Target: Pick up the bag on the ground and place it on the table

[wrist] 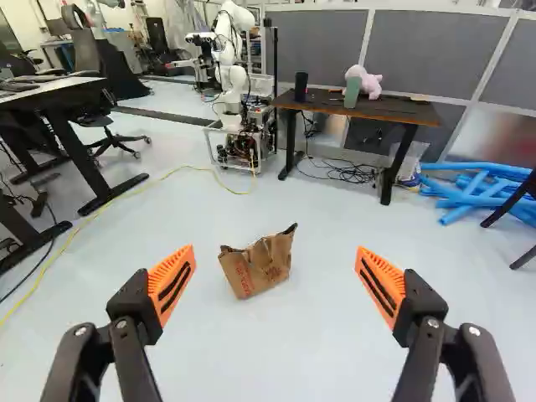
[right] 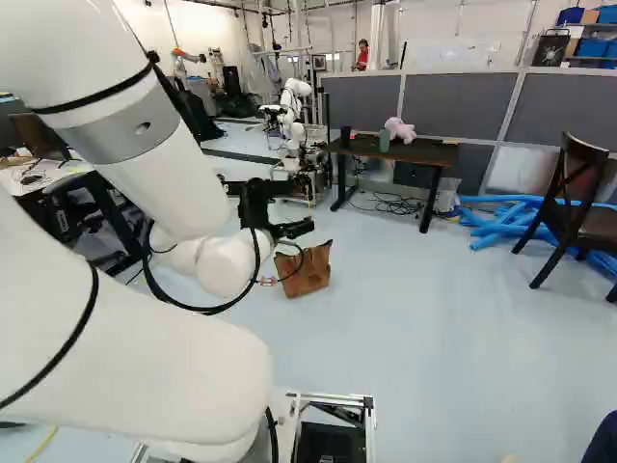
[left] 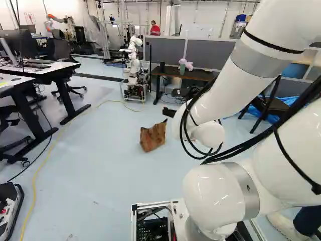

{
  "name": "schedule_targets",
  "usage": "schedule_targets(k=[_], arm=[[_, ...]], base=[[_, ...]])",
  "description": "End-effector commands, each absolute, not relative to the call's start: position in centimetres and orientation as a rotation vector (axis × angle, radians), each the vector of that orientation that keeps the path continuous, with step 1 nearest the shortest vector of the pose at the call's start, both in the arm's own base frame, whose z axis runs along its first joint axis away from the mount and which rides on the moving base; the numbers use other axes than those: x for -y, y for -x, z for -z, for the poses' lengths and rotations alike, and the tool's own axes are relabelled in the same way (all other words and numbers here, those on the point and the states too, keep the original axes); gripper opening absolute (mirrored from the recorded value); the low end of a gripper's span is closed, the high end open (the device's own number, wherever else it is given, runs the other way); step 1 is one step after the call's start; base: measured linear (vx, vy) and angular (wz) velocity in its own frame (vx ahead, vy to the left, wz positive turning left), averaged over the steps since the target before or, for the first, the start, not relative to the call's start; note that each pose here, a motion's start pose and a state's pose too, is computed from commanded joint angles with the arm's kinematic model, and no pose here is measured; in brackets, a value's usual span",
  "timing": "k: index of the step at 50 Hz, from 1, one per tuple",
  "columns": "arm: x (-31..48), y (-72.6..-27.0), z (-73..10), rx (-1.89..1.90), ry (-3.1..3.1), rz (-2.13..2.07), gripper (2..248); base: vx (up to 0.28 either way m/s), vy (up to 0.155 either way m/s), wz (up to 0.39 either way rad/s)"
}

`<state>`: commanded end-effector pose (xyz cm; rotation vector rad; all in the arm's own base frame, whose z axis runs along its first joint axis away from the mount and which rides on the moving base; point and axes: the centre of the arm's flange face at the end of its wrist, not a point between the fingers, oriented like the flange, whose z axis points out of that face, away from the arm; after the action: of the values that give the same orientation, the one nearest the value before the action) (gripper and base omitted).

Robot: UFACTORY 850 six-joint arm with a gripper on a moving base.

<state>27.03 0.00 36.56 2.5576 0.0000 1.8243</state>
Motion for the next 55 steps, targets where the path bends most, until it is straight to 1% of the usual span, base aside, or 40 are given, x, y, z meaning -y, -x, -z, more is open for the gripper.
schedule_targets(k=[20, 55], arm=[[0.00, -27.03, -36.56, 0.000, -2.558, -1.824, 247], [0.00, -27.03, -36.56, 0.000, -2.558, -1.824, 247]], base=[[0.084, 0.001, -0.002], [0.133, 0.002, 0.000]])
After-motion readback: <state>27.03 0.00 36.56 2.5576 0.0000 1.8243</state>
